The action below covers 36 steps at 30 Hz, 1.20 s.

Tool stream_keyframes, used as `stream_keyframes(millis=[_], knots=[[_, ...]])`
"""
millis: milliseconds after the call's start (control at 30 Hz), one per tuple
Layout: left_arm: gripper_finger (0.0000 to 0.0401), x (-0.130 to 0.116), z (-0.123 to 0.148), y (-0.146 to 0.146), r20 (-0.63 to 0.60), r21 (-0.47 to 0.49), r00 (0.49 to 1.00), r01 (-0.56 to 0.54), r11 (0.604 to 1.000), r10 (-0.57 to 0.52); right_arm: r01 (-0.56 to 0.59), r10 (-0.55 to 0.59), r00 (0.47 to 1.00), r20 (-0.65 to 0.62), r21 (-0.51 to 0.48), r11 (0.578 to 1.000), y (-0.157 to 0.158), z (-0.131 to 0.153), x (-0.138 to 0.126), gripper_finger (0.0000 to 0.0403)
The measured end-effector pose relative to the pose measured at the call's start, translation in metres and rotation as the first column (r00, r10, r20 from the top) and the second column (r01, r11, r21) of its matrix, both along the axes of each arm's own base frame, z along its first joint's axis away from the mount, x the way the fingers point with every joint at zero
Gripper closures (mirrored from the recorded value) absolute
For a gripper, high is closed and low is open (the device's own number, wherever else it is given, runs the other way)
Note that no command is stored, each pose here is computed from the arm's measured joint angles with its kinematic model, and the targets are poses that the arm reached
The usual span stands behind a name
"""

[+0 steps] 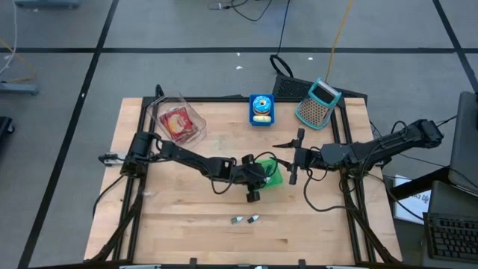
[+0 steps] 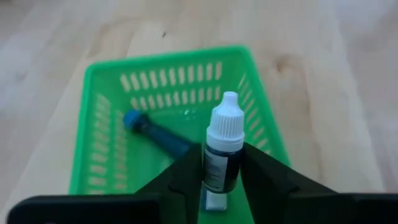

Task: Pick & Place Food Item
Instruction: Put the violet food coloring bottle into the green bin, then put the green food coloring bottle into the green bin

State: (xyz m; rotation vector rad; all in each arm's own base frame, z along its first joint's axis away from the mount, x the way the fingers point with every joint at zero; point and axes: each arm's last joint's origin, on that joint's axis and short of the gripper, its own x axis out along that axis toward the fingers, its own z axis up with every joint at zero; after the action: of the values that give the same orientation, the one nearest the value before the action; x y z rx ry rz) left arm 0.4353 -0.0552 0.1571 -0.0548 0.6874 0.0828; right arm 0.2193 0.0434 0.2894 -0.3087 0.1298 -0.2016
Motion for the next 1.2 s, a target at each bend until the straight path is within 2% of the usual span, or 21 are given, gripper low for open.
stream_keyframes(millis=[233, 333, 467, 600, 733, 833, 933, 1067, 1200], knots=[[0.0192, 0.0, 0.01, 0.003, -0.139, 0.059, 0.99, 0.009, 0.998, -0.001, 0.0, 0.0, 1.0, 0.001, -0.002, 1.0, 0.0, 0.0, 0.0, 0.0238], [0.0158, 0.004, 0.025, 0.001, -0.184, 0.107, 0.982, 0.067, 0.992, -0.046, 0.0, 0.0, 1.0, 0.001, -0.001, 1.0, 0.0, 0.0, 0.0, 0.0238], [0.0131, 0.005, 0.056, -0.006, -0.218, 0.112, 0.974, 0.091, 0.989, -0.065, 0.0, 0.0, 1.0, -0.002, -0.002, 1.0, 0.0, 0.0, 0.0, 0.0238], [0.012, -0.006, 0.086, -0.018, -0.244, 0.083, 0.968, 0.084, 0.993, -0.061, 0.0, 0.0, 1.0, -0.013, 0.001, 1.0, 0.0, -0.001, 0.0, 0.0238], [0.0122, -0.031, 0.096, -0.04, -0.354, 0.033, 0.931, 0.107, 0.994, -0.088, 0.002, -0.002, 1.0, -0.016, 0.016, 1.0, 0.0, -0.002, 0.0, 0.0238], [0.0126, -0.048, 0.092, -0.06, -0.467, -0.014, 0.878, 0.107, 0.994, -0.101, 0.002, -0.002, 1.0, -0.015, 0.018, 1.0, 0.0, -0.002, 0.0, 0.0238], [0.0127, -0.06, 0.086, -0.083, -0.519, -0.039, 0.847, 0.11, 0.993, -0.114, 0.002, -0.002, 1.0, -0.014, 0.018, 1.0, 0.0, -0.002, 0.0, 0.0238], [0.0126, -0.069, 0.069, -0.112, -0.494, -0.055, 0.853, 0.165, 0.985, -0.17, 0.001, -0.001, 1.0, -0.014, 0.018, 1.0, 0.0, -0.002, 0.0, 0.0238], [0.0128, -0.07, 0.049, -0.129, -0.416, -0.082, 0.885, 0.193, 0.978, -0.21, 0.002, -0.002, 1.0, -0.011, 0.019, 1.0, 0.0, -0.002, 0.0, 0.0238]])
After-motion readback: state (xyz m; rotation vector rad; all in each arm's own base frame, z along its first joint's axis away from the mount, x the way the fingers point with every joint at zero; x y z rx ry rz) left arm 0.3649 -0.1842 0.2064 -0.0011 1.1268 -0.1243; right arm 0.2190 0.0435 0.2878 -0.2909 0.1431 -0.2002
